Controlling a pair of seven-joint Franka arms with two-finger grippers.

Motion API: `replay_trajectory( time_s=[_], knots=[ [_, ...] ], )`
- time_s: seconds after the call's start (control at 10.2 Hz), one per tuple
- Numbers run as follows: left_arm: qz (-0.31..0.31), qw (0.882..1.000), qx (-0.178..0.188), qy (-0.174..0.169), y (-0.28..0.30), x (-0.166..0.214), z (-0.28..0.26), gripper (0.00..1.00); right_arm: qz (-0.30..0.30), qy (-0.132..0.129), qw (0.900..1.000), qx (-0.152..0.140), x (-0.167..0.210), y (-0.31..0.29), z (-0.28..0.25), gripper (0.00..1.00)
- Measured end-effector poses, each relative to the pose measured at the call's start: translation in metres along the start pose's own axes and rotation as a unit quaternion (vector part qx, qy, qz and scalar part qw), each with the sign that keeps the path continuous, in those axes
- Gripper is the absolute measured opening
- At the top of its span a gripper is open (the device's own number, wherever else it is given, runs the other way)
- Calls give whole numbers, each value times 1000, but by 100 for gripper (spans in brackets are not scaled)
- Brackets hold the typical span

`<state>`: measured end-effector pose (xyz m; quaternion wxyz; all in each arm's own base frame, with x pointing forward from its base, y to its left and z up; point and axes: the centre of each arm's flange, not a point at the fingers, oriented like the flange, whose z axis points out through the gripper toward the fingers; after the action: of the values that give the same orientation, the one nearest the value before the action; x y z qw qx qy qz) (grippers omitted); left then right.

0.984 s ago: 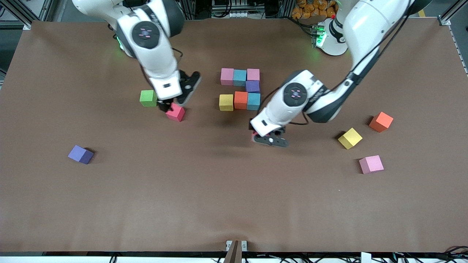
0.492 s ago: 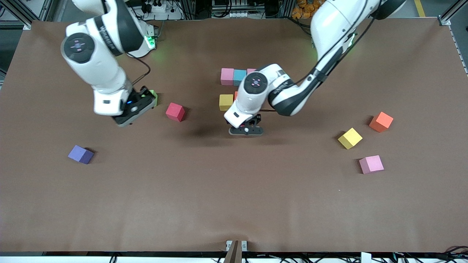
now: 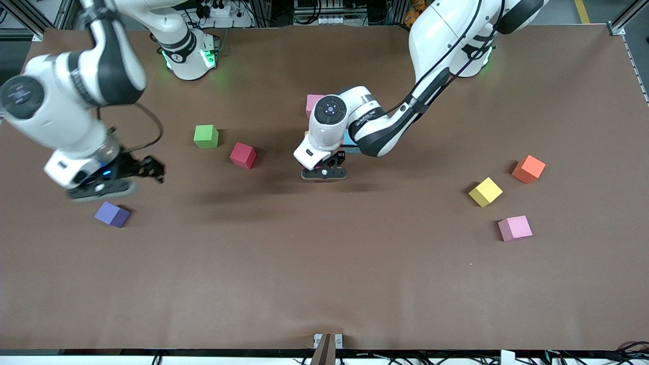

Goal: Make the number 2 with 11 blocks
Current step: 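Carry pink with the left gripper while the right gripper reaches purple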

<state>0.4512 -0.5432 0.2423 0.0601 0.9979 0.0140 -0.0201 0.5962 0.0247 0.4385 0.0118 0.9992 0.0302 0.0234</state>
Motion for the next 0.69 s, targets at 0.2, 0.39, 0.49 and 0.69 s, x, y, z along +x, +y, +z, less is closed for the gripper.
replay_trajectory(
  time_s=[0.2,0.39,0.49,0.69],
  knots=[
    [6,1000,5,-4,5,-9,7,59,98,-8,995,-5,14,73,21,100],
    [10,1000,10,-9,8,-15,14,59,203,-28,979,-9,19,118,52,100],
    [13,1000,14,-12,9,-18,19,59,247,-42,968,-12,19,130,72,100],
    [18,999,19,-18,11,-26,30,59,305,-71,950,-18,18,147,113,100]
  ],
)
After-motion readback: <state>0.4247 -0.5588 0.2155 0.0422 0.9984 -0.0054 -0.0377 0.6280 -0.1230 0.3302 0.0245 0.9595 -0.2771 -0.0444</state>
